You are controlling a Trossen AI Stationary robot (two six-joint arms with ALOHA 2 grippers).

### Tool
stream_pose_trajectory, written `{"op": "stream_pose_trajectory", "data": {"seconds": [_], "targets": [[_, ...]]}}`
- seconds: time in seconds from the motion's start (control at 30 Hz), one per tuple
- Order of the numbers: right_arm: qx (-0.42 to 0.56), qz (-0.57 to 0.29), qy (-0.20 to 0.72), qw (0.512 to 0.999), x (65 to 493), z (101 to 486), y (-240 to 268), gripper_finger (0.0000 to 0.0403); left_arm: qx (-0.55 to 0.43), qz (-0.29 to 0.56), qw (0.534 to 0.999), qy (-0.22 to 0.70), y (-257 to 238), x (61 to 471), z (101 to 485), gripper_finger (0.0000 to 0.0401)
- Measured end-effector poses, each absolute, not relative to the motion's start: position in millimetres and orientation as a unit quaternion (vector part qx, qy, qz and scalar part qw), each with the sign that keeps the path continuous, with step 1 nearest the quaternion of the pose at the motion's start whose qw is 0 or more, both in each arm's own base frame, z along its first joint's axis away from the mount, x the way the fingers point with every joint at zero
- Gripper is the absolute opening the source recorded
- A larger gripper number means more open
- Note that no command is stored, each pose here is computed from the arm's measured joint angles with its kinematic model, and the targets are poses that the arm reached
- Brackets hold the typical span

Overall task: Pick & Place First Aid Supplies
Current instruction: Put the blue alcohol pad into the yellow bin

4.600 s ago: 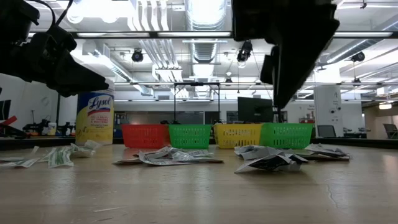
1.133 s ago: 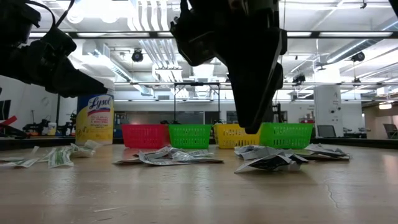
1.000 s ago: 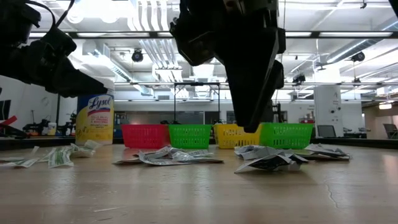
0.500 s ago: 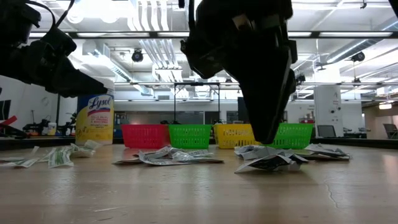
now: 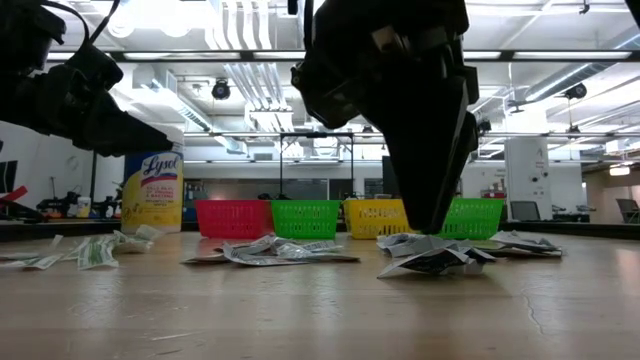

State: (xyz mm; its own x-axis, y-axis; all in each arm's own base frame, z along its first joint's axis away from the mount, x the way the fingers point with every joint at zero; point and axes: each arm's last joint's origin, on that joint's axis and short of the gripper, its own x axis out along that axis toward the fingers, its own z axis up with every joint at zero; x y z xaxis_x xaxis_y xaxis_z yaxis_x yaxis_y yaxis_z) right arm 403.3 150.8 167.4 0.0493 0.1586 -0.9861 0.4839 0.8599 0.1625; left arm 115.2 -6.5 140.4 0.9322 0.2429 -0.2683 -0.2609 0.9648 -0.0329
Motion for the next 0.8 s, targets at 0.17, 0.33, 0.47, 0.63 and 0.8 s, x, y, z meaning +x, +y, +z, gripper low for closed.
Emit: {"op": "stream_pose_trajectory", "data": {"seconds": [0.17,0.33,0.47,0.63,0.8], "targets": [[0.243,-0.124,0.677,0.683,403.6,167.4,150.9,0.0136,-0.034,0.128,0.982,0.132,-6.5,115.2,140.5,0.0158],[0.241,-0.128,0.684,0.676,404.4,158.3,151.3,0.0132,-0.034,0.128,0.982,0.132,-6.5,115.2,140.4,0.0158],[0.243,-0.132,0.703,0.656,405.1,143.2,152.4,0.0134,-0.034,0.128,0.982,0.132,-6.5,115.2,140.4,0.0158],[0.255,-0.151,0.700,0.649,404.9,142.1,152.2,0.0123,-0.034,0.128,0.982,0.133,-6.5,115.1,140.3,0.0158],[0.254,-0.153,0.701,0.649,404.5,142.3,152.0,0.0096,-0.034,0.128,0.982,0.133,-6.5,115.1,140.3,0.0158]]}}
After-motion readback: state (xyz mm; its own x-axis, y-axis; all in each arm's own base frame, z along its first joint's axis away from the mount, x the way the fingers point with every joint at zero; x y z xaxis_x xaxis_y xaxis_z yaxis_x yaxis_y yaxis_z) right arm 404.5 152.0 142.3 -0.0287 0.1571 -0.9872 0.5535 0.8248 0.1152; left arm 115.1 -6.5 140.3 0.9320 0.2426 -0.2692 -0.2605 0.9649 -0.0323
